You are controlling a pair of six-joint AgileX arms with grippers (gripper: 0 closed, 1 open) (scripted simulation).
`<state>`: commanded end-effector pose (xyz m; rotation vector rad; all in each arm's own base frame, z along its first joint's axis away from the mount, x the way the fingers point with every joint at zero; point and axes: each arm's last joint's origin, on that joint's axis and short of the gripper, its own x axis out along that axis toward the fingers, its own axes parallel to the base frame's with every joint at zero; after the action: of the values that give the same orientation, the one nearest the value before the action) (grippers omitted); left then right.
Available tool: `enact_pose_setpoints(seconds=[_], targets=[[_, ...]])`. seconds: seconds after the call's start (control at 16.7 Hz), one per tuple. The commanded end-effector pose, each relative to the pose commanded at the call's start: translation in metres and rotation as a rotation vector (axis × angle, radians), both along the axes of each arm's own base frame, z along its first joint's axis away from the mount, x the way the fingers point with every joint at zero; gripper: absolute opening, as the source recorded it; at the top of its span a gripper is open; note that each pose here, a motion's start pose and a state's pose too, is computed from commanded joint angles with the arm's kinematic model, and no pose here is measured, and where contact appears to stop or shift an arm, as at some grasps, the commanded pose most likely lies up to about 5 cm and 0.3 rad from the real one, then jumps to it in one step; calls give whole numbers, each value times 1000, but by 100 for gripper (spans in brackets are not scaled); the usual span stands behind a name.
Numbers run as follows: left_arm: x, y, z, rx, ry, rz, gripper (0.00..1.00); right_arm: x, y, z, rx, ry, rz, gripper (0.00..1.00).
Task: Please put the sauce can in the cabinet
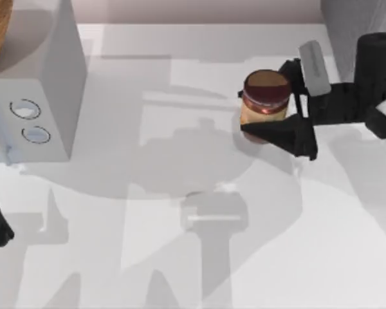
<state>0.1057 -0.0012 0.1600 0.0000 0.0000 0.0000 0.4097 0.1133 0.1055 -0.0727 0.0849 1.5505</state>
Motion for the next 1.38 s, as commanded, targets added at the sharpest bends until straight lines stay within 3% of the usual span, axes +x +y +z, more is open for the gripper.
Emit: enact_pose_setpoints(seconds=[0.3,0.66,0.78,1.02,1.38], targets=[[0,0,0,0,0,0,100,-7,0,58,1,-7,5,0],[0,0,0,0,0,0,100,-8,0,63,1,-5,4,0],[0,0,0,0,0,0,100,-12,-6,68,-8,6,-32,0],[0,0,0,0,0,0,100,-39,-31,99,-48,56,-217,0],[0,0,0,0,0,0,100,-136,-74,153,-83,82,-644,0]])
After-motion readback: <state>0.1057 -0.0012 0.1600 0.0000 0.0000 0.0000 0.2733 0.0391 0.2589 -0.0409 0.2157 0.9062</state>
